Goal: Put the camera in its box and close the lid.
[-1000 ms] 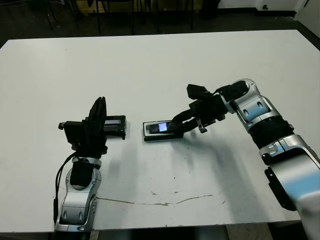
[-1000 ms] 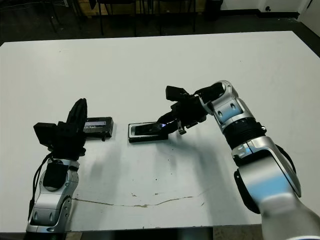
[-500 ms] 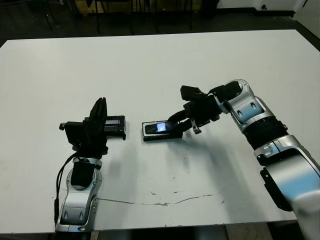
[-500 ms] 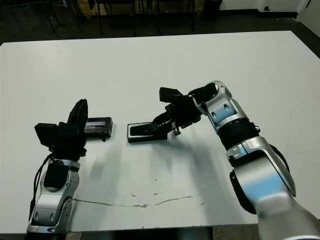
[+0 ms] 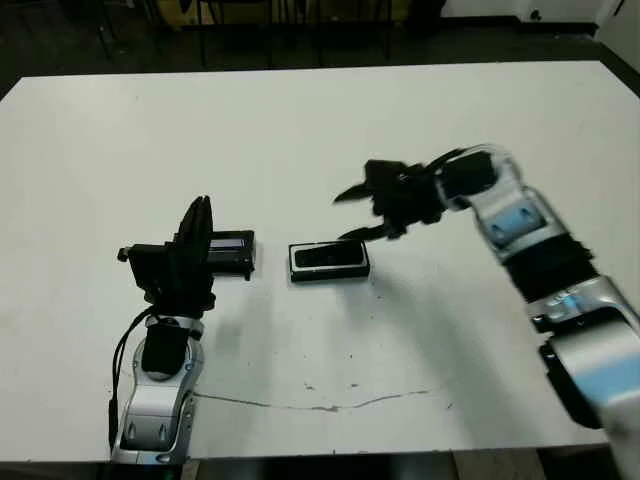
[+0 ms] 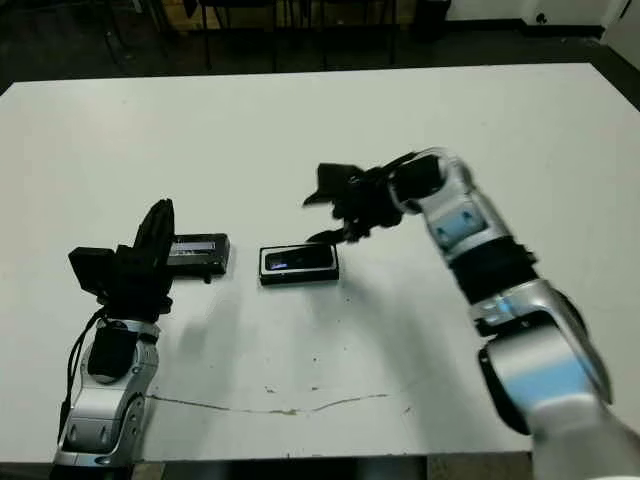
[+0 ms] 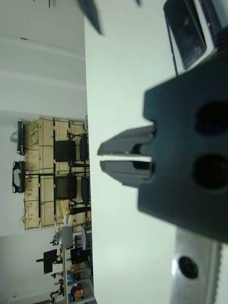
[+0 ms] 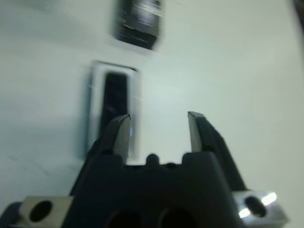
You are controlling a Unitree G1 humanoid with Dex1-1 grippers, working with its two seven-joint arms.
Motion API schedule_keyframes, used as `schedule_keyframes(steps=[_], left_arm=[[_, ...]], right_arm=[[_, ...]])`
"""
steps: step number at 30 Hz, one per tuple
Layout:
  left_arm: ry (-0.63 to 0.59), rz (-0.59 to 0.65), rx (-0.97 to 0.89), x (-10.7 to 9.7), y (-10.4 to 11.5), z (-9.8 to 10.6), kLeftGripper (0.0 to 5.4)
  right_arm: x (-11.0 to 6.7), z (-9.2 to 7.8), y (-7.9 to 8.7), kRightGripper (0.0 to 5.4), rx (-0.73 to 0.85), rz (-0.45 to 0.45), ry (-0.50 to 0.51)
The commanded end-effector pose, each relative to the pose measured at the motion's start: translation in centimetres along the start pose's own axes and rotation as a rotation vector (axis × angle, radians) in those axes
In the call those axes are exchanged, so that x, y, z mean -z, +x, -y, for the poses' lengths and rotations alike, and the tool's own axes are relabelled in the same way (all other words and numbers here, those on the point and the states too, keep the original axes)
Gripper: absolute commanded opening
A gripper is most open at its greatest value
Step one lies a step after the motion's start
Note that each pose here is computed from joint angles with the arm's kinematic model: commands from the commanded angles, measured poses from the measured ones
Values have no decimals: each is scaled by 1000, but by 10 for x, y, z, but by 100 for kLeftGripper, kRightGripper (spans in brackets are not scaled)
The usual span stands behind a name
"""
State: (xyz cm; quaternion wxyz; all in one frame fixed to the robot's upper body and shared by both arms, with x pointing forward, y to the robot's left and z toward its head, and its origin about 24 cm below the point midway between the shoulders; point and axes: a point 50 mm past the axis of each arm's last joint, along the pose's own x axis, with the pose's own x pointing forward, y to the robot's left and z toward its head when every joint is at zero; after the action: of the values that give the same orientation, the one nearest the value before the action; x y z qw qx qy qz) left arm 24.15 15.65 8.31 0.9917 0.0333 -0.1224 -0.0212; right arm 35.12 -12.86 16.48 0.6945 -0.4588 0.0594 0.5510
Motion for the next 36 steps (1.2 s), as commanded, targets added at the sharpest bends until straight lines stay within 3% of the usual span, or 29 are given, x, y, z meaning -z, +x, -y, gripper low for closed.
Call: schedule_keyframes(steps=[1, 6, 8, 12, 14, 19, 26, 36], left_arm=[[-2, -31, -6, 6, -3, -1, 0], [9, -32, -4, 6, -3, -1, 0], [7, -30, -3, 6, -2, -1, 0], [10, -28, -3, 5, -1, -1, 0], [9, -28, -3, 5, -1, -1, 0], [2, -27, 4, 5, -1, -1, 0], [4, -28, 5, 5, 0, -1, 0], [2, -30, 3, 5, -1, -1, 0]], right_arm=[[2, 2, -15, 345, 66, 10, 15], [-3, 11, -42, 431, 117, 93, 42], [-3, 13, -51, 465, 145, 135, 105], [3, 5, -53, 536, 319, 289, 278], [7, -4, -48, 539, 476, 285, 305], [5, -28, -30, 474, 634, 259, 261], [3, -54, -4, 346, 652, 247, 174], [10, -71, 20, 165, 619, 198, 164]])
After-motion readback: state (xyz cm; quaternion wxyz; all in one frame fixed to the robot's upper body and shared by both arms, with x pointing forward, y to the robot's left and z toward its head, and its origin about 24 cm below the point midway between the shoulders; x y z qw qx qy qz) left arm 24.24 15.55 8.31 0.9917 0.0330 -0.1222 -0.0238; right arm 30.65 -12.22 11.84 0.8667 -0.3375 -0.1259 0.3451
